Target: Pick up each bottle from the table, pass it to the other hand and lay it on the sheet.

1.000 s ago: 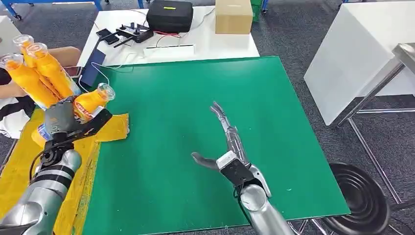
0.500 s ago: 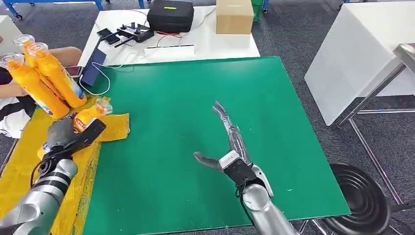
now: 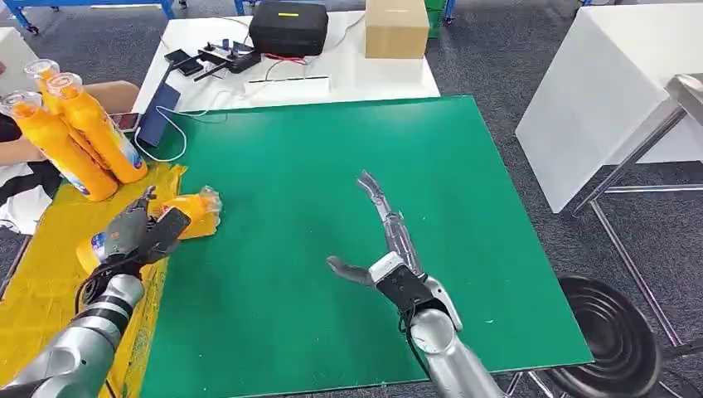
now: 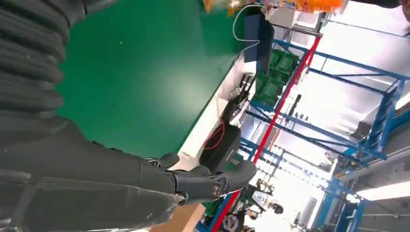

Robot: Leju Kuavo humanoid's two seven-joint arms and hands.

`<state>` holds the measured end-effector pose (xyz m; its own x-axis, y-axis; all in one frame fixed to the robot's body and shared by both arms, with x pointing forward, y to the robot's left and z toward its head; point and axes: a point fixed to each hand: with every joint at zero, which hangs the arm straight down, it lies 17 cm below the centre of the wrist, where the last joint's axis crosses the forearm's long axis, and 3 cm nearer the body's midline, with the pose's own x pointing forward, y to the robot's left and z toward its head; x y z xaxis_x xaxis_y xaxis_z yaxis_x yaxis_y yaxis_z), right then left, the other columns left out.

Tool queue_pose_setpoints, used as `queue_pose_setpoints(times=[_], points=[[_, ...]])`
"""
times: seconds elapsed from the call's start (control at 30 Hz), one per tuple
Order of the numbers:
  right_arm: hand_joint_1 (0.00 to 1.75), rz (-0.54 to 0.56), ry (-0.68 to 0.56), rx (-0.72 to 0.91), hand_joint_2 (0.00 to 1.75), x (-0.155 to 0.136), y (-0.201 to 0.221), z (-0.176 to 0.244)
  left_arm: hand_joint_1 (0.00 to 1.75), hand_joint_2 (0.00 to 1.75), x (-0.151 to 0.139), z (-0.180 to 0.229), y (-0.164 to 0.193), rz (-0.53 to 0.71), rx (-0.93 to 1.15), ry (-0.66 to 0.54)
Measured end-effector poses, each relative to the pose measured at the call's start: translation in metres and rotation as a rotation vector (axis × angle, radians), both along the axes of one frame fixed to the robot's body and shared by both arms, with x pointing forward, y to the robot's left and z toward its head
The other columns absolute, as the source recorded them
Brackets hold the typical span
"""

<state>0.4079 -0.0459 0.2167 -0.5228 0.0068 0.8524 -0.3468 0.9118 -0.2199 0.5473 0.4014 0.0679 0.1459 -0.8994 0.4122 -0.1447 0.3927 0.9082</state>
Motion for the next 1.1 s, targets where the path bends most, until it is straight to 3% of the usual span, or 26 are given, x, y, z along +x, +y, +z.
queue_pose_setpoints(times=[0.27, 0.3, 0.43, 0.57, 0.6, 0.83, 1.1], points=[[0.0, 0.004, -0.002, -0.003, 1.75, 0.001, 0.0, 0.001, 0.0, 1.75, -0.002, -0.024, -0.017, -0.059, -0.118, 0.102], [0.0, 0.006, -0.001, -0.004, 1.75, 0.001, 0.0, 0.0, 0.0, 0.0, -0.002, -0.027, -0.019, -0.068, -0.127, 0.119], [0.0, 0.02, -0.001, -0.011, 1.75, 0.001, 0.002, 0.0, 0.0, 0.0, -0.004, -0.038, -0.026, -0.099, -0.147, 0.181], [0.0, 0.025, 0.0, -0.016, 1.75, 0.002, 0.002, -0.001, 0.0, 0.0, -0.006, -0.038, -0.034, -0.133, -0.225, 0.165], [0.0, 0.024, 0.001, -0.017, 1.75, 0.002, 0.002, -0.001, 0.0, 1.75, -0.006, -0.038, -0.036, -0.143, -0.247, 0.16], [0.0, 0.032, 0.003, -0.019, 1.75, 0.002, 0.003, -0.003, 0.0, 1.75, -0.019, -0.029, -0.068, -0.277, -0.574, 0.055], [0.0, 0.024, 0.012, -0.002, 1.75, -0.006, -0.003, -0.009, 0.0, 1.75, -0.055, -0.005, -0.103, -0.419, -0.948, -0.073]])
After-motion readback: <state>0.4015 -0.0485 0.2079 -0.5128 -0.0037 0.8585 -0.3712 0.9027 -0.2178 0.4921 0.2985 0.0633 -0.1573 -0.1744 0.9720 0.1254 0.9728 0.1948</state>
